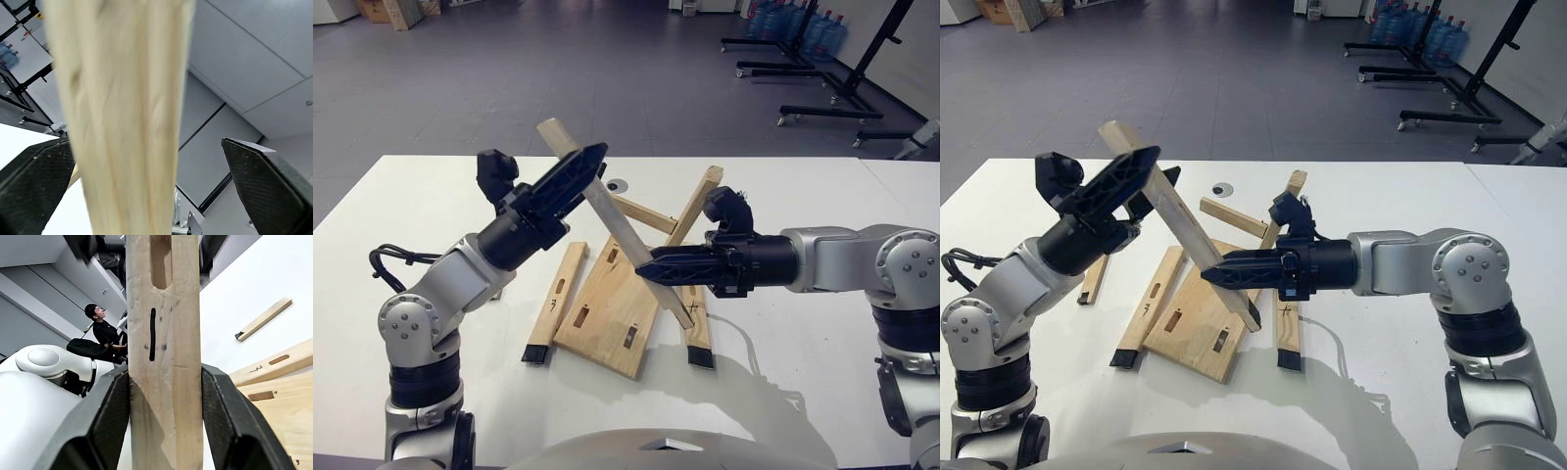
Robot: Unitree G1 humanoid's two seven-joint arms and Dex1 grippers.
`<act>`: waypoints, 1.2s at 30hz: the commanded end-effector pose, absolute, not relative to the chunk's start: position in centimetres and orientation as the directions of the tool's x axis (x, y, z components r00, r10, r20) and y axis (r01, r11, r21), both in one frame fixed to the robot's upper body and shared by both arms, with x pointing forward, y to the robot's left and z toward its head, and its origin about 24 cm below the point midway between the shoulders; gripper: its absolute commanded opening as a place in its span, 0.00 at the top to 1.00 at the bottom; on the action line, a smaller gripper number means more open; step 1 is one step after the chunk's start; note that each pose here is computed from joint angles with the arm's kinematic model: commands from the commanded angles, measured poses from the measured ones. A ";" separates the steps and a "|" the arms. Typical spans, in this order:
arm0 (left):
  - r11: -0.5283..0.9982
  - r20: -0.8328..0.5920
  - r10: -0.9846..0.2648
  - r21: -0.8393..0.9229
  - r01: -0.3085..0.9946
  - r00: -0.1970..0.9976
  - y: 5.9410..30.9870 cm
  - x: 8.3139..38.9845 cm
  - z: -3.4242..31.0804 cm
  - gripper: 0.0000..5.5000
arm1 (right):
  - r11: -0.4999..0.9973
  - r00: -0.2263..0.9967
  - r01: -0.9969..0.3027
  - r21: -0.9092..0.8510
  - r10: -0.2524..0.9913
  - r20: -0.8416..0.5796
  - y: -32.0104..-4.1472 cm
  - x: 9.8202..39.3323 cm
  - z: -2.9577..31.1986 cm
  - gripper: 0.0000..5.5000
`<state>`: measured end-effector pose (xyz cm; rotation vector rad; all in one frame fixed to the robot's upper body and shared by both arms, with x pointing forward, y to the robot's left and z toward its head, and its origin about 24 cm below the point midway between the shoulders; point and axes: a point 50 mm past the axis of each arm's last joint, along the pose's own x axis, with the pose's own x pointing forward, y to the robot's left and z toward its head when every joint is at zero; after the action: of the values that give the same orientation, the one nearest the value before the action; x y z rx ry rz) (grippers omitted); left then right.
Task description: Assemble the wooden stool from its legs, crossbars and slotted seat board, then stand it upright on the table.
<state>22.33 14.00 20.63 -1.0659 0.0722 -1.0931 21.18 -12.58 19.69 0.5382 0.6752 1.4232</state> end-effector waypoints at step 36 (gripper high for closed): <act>0.045 0.340 -0.780 -0.807 0.589 0.526 13.5 22.3 18.7 0.61 | 0.071 0.021 -0.712 0.699 0.997 -0.079 -11.8 20.9 19.6 0.64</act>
<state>22.20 13.42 19.25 -1.1214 0.1763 -1.0865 20.90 -11.88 19.17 0.5564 0.6887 1.4372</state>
